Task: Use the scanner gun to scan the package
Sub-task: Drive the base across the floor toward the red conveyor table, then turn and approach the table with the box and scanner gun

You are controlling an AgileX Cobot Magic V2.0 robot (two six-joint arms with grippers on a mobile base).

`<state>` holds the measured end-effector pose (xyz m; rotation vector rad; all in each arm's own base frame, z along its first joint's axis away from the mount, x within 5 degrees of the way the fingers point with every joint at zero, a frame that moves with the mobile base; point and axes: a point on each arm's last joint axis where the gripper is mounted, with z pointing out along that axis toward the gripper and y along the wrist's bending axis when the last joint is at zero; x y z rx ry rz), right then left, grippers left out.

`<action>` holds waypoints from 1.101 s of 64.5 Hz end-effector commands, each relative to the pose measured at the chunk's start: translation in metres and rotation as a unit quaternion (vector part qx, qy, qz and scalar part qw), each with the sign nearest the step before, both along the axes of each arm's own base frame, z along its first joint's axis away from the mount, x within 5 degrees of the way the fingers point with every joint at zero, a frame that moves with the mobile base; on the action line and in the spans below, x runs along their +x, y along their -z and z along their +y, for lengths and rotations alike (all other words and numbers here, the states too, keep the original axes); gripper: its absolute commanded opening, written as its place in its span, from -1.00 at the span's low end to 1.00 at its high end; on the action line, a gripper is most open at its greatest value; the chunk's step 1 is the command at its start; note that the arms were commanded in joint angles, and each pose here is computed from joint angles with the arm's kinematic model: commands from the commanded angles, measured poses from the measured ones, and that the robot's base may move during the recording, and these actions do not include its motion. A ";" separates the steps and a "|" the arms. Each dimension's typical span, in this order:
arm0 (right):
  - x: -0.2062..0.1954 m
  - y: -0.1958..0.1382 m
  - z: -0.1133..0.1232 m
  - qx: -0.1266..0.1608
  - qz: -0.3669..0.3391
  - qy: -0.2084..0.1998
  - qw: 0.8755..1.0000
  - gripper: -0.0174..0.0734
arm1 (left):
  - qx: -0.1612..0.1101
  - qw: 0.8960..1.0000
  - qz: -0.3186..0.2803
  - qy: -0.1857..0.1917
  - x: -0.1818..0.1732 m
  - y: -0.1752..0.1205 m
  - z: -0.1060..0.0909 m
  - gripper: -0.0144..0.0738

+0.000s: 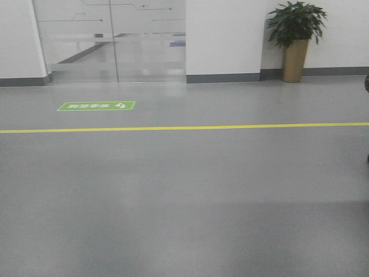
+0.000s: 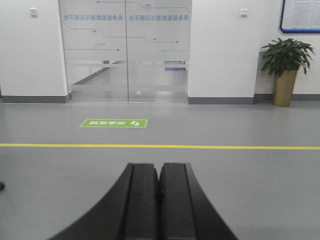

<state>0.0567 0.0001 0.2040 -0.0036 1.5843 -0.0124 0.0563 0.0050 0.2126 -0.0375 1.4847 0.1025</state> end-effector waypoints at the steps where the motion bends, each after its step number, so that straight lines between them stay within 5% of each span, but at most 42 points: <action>1: 0.000 -0.002 0.000 -0.002 -0.011 0.002 1.000 -0.96 | -0.005 1.000 -0.013 0.002 -0.001 -0.003 0.000 -0.92; 71: 0.000 -0.002 0.000 -0.002 -0.011 0.002 1.000 -0.96 | -0.005 1.000 -0.013 0.002 -0.001 -0.003 0.000 -0.92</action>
